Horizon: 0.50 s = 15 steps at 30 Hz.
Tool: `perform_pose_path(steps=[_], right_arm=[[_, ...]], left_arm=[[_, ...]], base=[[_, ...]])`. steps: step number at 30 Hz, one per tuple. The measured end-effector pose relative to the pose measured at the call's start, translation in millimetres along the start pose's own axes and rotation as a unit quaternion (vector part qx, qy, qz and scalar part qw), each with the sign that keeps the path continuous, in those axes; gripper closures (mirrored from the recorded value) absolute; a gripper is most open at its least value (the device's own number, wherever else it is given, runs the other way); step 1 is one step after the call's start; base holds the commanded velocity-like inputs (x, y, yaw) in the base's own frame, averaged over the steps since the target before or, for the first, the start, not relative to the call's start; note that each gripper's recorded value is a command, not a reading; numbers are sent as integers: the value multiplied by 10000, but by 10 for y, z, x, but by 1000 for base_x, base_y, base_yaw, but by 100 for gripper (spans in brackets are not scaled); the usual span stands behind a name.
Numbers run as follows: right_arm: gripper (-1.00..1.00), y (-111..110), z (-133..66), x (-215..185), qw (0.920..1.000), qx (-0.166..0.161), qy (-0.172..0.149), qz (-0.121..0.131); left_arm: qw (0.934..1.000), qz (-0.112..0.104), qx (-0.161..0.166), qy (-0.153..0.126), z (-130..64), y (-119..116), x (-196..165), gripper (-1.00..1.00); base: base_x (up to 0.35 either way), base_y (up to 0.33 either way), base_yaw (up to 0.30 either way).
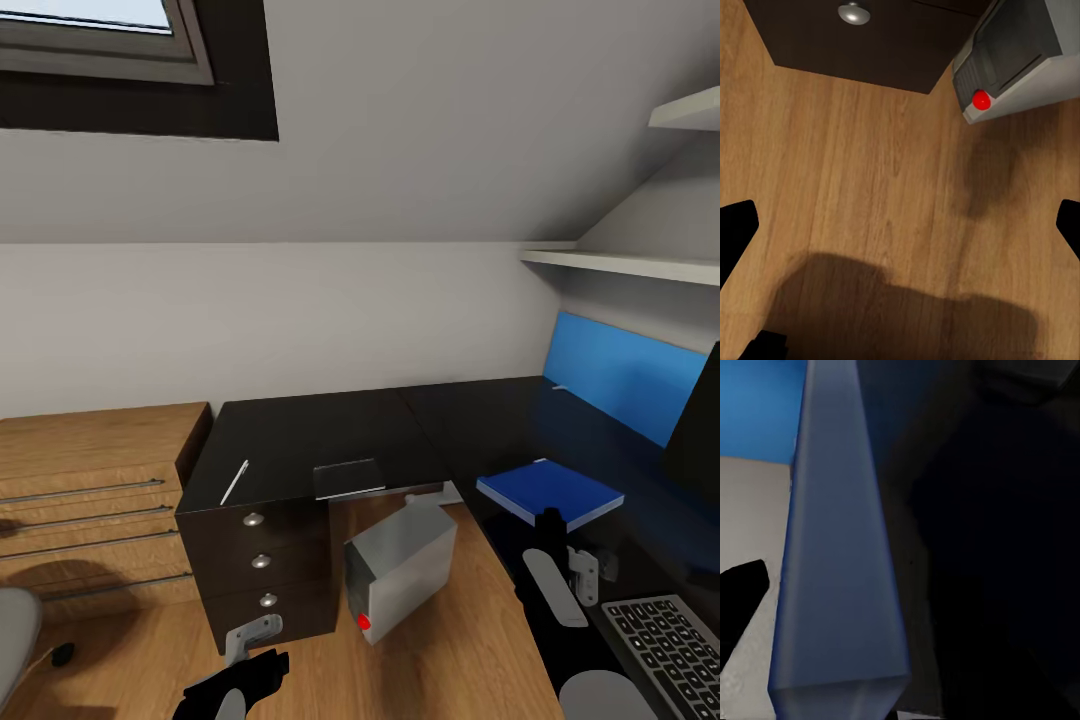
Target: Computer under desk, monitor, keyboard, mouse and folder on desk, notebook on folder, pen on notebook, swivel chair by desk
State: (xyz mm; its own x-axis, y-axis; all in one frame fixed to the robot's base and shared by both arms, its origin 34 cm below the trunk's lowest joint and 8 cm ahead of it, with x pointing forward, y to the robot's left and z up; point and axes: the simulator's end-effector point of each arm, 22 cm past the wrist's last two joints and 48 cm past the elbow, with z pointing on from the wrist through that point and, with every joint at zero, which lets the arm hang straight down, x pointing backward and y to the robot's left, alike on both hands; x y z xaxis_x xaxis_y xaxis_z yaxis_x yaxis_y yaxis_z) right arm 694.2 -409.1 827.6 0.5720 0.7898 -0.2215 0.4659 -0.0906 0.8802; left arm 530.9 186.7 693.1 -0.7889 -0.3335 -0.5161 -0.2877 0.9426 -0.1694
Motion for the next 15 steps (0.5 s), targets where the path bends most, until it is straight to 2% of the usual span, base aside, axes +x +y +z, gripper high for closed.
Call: perform_pose_path(steps=[15], right_arm=[[-100,2,-1,4,10000,-2,7,-8]], left_arm=[[10000,2,-2,10,4,16,2,-100]], base=[[0,0,0]])
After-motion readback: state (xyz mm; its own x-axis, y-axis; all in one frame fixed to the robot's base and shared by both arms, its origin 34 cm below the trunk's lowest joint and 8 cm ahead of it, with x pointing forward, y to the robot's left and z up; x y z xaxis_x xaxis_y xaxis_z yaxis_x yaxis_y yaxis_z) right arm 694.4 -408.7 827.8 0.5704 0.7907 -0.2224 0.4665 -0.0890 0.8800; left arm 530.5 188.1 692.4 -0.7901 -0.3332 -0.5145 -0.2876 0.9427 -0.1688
